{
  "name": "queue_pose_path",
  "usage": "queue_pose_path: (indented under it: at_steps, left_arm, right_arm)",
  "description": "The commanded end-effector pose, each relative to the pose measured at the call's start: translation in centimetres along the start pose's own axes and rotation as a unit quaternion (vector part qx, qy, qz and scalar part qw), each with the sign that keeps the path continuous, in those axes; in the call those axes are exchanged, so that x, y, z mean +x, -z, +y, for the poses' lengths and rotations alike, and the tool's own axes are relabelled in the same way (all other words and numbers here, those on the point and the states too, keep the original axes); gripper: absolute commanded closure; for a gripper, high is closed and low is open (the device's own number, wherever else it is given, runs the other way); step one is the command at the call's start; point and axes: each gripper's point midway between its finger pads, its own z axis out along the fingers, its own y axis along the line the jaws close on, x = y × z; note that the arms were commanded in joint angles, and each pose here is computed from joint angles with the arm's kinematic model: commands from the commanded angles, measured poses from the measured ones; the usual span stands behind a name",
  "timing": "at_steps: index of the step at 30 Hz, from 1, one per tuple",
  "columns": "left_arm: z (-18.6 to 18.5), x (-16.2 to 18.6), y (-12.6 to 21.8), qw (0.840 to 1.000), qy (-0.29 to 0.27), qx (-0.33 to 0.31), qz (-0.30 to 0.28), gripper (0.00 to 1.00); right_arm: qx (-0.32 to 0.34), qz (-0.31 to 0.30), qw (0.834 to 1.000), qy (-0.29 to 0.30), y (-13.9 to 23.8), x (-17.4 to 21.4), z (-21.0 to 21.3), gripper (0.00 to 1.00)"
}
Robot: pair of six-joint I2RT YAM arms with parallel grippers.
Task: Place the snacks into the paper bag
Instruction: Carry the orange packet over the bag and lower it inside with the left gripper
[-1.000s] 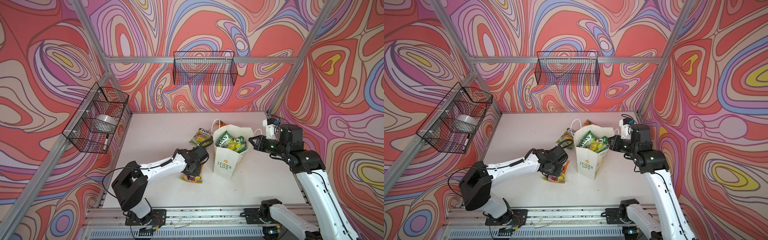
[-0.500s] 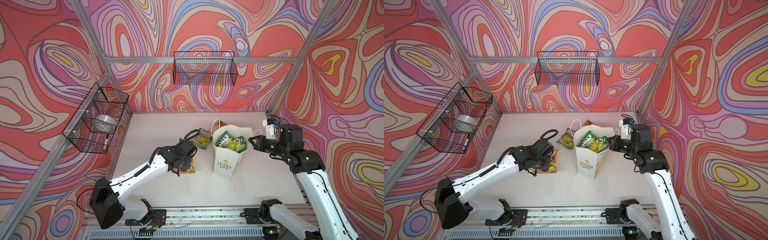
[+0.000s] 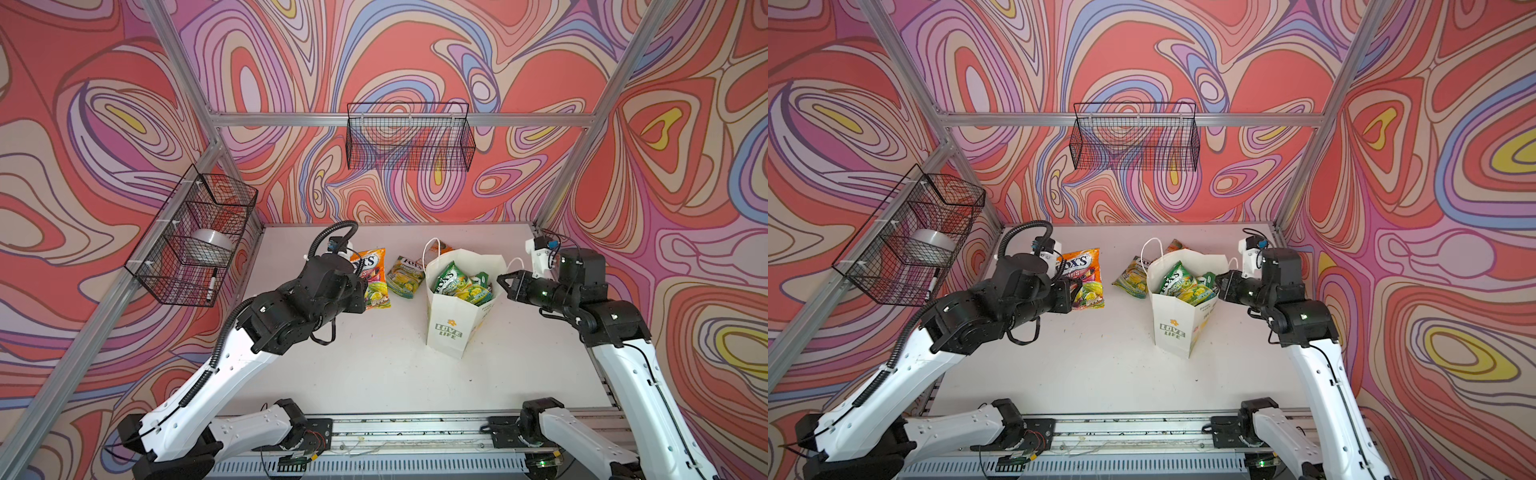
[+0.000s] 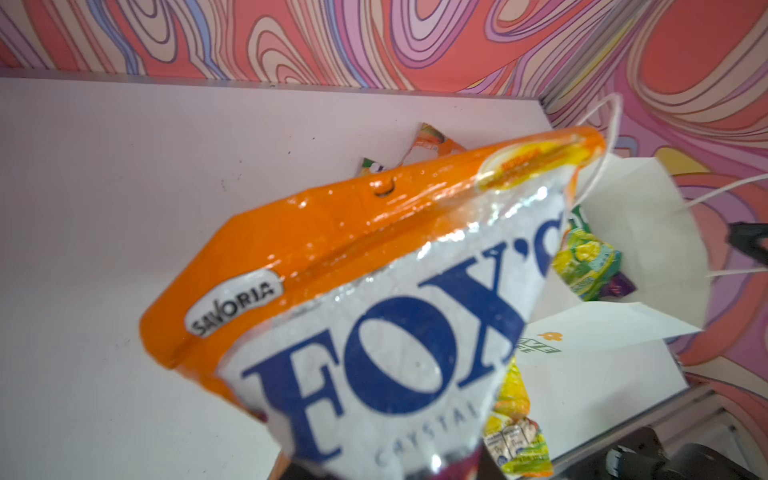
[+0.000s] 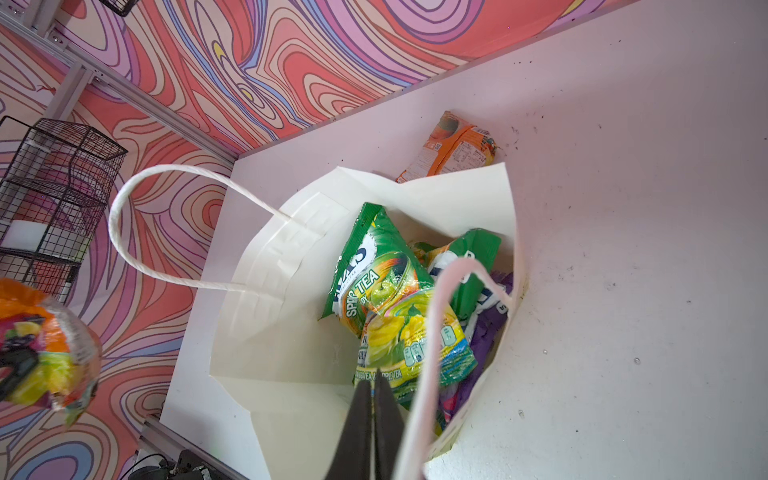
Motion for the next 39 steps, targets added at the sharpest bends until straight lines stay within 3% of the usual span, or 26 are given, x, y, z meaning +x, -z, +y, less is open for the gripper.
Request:
queue_pose_path:
  at_steps: [1,9,18,25,32,39]
  left_arm:
    - [-4.3,-3.6,0.8,0.995,-0.008,0.088,-0.04,0.71]
    - [-13.9,-6.1,-1.1,0.979,-0.079,0.178,-0.056,0.72]
    - [-20.9,-4.6,-8.1,0.969,-0.146,0.199,-0.013,0.72]
    - [-22.8,-2.2,-12.7,0.964,-0.189,0.186,0.025,0.72]
    - [-21.8,2.0,-16.5,0.962,-0.221,0.143,0.079,0.72]
    - [-20.5,4.4,-16.9,0.959,-0.23,0.124,0.111,0.72]
  right_arm:
    - [-0.011,-0.024,1.0,0.013,0.8,-0.9,0.7,1.0]
    - [-0.009,-0.022,1.0,0.01,1.0,-0.6,0.6,1.0]
    - [-0.007,-0.023,1.0,0.012,1.5,-0.4,0.7,1.0]
    - [-0.006,-0.021,1.0,0.012,1.4,-0.2,0.5,1.0]
    - [-0.008,-0.021,1.0,0.013,1.3,-0.2,0.6,1.0]
    - [-0.008,-0.019,1.0,0.014,1.0,-0.2,0.5,1.0]
